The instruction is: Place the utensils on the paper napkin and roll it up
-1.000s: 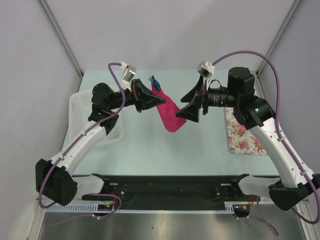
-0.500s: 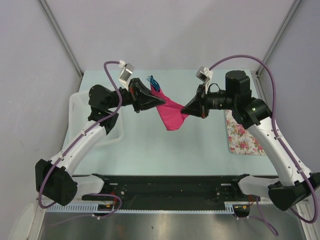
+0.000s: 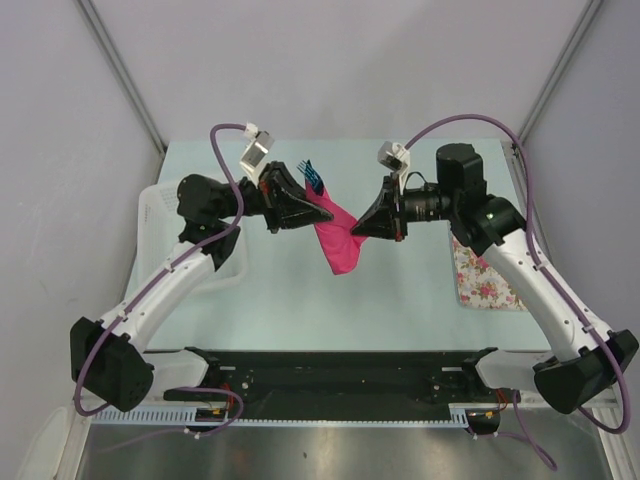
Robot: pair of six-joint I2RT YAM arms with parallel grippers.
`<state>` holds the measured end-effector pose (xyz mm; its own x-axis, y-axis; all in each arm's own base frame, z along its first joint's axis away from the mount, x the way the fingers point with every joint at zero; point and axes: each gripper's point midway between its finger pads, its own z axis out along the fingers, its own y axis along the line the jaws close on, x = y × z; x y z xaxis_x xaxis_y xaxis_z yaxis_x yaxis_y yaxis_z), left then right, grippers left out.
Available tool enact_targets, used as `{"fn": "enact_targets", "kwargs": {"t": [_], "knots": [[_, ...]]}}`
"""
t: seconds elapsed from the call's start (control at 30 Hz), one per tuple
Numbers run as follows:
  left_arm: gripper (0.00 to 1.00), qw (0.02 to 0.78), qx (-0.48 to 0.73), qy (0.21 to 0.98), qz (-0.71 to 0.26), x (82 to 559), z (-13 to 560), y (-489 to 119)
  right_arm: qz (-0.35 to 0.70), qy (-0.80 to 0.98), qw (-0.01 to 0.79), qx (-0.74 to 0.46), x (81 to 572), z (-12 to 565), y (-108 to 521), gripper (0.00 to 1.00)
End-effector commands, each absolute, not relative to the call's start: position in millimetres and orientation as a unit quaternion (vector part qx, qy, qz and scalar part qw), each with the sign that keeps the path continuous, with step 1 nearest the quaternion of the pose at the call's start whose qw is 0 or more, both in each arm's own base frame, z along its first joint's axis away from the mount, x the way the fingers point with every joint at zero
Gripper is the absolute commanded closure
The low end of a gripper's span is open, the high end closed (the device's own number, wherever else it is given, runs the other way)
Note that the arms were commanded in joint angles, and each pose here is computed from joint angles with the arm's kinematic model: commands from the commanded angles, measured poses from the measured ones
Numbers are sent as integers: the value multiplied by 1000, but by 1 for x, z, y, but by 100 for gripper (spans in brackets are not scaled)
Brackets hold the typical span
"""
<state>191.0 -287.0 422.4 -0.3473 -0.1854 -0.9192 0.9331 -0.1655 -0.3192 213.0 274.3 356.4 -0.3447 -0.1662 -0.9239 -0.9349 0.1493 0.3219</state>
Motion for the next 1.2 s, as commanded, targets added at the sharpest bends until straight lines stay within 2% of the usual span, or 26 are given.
{"fn": "enact_targets", "kwargs": {"t": [0.0,0.5,0.73,0.87,0.97,1.17], "knots": [[100,464,420,420,-657,160,471,-276,481,645,406,-433,223,343,284,100],[100,444,413,409,-682,142,473,-291,486,642,421,-417,246,332,302,98],[100,516,305,487,-635,213,461,-286,435,694,454,-350,272,340,274,64],[100,536,265,520,-609,246,447,-278,388,713,506,-292,297,374,234,43],[100,554,245,535,-590,264,442,-275,358,708,549,-262,301,405,213,33],[100,568,231,533,-583,283,447,-273,395,656,589,-259,274,446,215,27]]}}
